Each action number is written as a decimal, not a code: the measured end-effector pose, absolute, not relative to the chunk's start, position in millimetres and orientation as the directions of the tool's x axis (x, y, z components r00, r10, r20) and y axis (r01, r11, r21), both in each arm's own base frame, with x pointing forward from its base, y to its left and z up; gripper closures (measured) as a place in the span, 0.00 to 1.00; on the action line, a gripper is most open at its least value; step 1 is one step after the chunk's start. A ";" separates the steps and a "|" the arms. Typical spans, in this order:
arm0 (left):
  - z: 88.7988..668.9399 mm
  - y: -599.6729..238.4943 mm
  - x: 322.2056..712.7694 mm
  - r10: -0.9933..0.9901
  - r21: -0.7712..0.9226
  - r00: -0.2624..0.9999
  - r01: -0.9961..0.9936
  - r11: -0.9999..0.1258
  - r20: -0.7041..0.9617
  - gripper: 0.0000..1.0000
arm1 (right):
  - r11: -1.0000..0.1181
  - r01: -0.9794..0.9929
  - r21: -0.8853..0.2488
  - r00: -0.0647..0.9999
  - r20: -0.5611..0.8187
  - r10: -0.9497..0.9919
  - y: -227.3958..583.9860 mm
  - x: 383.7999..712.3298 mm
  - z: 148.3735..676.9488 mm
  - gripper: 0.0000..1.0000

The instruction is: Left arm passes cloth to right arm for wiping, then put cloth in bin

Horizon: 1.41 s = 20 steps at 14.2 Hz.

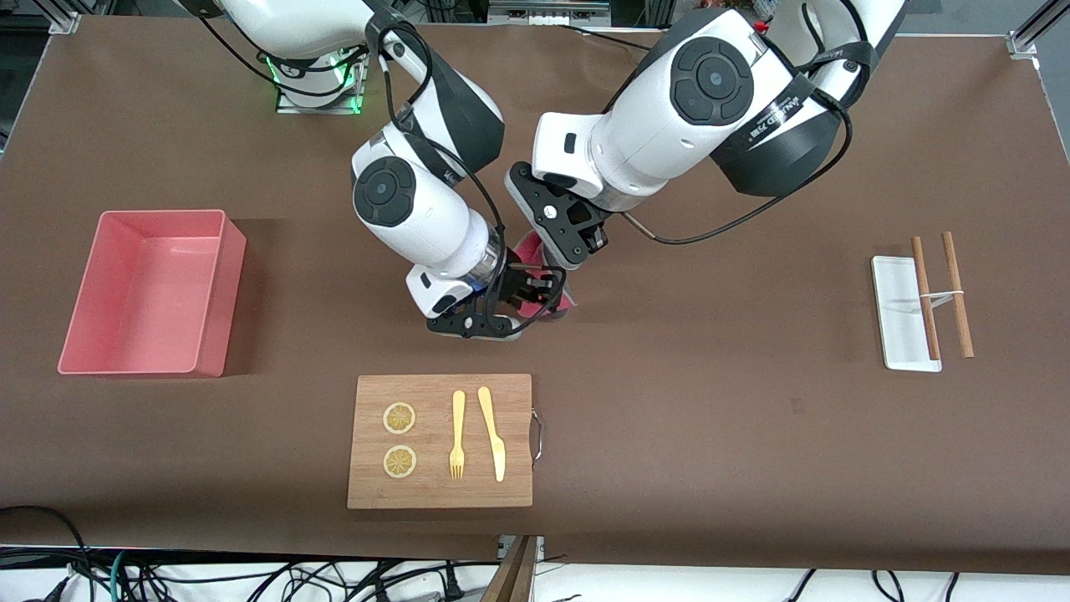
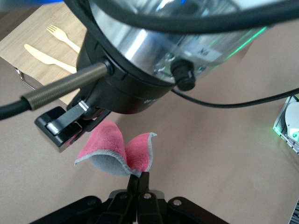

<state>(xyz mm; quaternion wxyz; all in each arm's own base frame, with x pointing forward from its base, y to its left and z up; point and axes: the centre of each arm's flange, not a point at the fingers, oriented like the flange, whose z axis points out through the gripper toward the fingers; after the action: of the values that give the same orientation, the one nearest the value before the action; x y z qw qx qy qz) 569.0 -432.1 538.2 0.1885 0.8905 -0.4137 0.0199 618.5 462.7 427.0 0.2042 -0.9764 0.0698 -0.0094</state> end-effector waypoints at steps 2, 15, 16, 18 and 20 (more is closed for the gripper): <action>538.2 -432.1 569.0 -0.729 0.319 0.657 -0.744 -0.587 0.191 0.98 | -0.911 -0.080 -0.404 0.995 0.015 -0.094 462.7 619.2 430.1 0.05; 537.9 -431.0 569.9 -0.728 0.320 0.658 -0.743 -0.588 0.191 0.98 | -0.911 0.101 -0.399 0.994 0.070 0.079 486.4 604.2 424.7 0.12; 538.3 -430.1 570.7 -0.727 0.319 0.660 -0.742 -0.589 0.192 0.98 | -0.910 0.122 -0.396 0.992 0.077 0.100 486.3 604.4 423.3 0.22; 539.6 -428.3 572.2 -0.724 0.319 0.662 -0.741 -0.591 0.195 0.98 | -0.907 0.153 -0.392 0.988 0.087 0.129 485.8 604.8 421.8 0.33; 540.1 -427.9 572.5 -0.723 0.319 0.662 -0.740 -0.592 0.196 0.98 | -0.905 0.172 -0.390 0.985 0.095 0.147 485.5 605.1 421.6 0.52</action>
<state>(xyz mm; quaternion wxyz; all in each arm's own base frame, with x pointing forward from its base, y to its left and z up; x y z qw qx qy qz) 572.5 -427.9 540.1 0.1892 0.8918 -0.4103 0.0228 605.1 485.5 421.6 0.2025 -0.9753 -0.0817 -0.0315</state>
